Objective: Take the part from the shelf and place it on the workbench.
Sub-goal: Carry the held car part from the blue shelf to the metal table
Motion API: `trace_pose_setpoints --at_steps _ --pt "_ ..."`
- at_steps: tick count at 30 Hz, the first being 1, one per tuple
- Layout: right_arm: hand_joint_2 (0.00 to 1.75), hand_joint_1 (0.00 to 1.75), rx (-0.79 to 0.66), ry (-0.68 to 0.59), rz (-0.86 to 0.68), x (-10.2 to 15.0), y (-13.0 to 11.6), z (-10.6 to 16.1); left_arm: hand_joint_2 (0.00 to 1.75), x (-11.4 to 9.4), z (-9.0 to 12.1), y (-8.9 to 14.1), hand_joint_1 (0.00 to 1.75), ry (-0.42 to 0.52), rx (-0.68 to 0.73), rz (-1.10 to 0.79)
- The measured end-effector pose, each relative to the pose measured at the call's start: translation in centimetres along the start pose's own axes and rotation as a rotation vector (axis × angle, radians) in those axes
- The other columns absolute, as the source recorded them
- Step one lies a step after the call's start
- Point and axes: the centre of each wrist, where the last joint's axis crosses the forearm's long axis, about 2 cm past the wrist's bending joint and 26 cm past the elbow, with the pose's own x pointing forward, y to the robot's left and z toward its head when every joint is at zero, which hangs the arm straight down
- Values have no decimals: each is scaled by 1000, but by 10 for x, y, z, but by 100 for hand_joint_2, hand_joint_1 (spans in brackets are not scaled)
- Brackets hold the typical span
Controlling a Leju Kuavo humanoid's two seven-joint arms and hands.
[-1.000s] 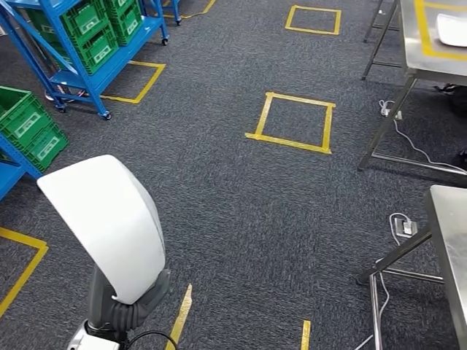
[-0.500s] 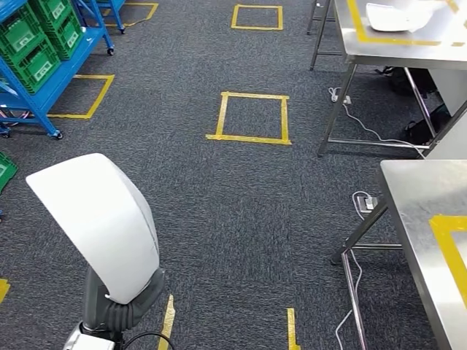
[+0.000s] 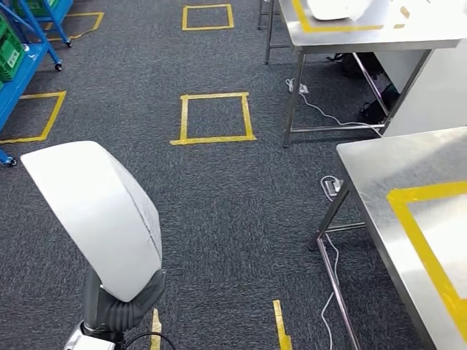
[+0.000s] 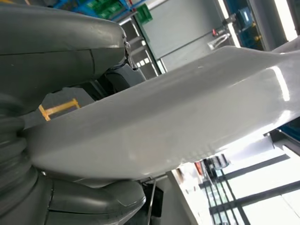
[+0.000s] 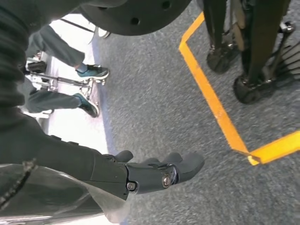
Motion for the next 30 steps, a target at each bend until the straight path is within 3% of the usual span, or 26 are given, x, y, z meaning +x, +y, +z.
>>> trace_pose_setpoints --at_steps 30 --pt "175 0 3 12 0 2 0 0 175 0 0 0 175 -16 0 -8"
